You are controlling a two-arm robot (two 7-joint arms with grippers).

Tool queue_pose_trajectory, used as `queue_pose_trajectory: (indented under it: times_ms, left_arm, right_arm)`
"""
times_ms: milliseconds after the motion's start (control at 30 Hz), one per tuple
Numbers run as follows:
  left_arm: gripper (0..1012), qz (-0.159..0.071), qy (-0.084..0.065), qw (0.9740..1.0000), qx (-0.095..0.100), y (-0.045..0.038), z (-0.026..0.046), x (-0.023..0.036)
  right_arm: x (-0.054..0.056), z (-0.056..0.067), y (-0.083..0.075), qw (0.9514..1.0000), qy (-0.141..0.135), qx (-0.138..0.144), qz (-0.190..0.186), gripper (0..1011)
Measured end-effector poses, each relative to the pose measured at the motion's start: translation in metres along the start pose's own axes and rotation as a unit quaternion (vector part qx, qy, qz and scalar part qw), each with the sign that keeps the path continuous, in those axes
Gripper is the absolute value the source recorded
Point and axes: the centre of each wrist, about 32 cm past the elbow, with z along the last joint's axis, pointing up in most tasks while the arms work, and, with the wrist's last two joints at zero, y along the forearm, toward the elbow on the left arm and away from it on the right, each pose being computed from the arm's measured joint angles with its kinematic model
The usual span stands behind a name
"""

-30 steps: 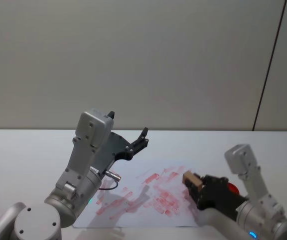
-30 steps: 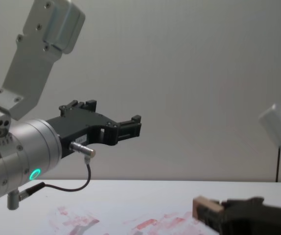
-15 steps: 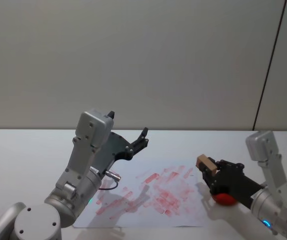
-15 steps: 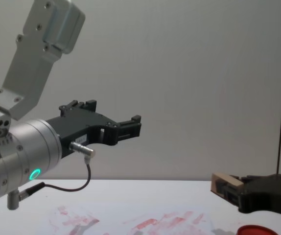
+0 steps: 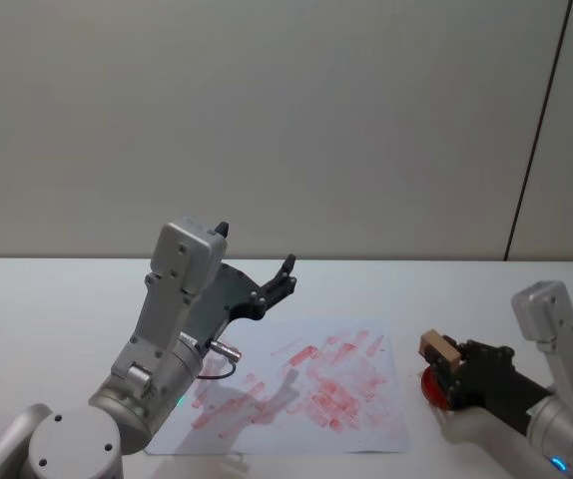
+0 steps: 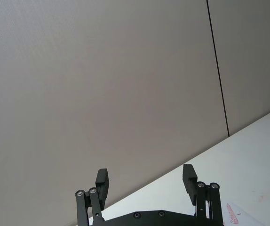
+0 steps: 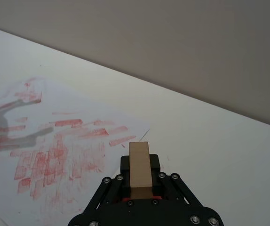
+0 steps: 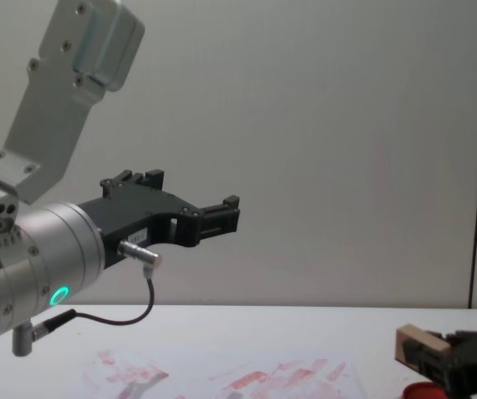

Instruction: Use the one hand to pick up the stamp and affix it onto the A4 paper.

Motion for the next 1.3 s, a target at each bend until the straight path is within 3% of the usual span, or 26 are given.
queue_pose_trajectory:
  times_ms: [533, 967, 1300]
  left_arm:
    - [1002, 0.0, 0.0, 1.0, 0.0, 0.0, 0.0, 0.0]
    - [1002, 0.0, 0.0, 1.0, 0.0, 0.0, 0.0, 0.0]
    - [1002, 0.0, 0.0, 1.0, 0.0, 0.0, 0.0, 0.0]
  right_arm:
    - [0.006, -0.016, -0.007, 0.9996, -0.004, -0.026, -0.007, 232]
    - [0.007, -0.019, -0.008, 0.9995, 0.002, -0.03, -0.012, 652]
    - [0.004, -0.003, -0.008, 0.9994, 0.023, 0.017, -0.019, 929]
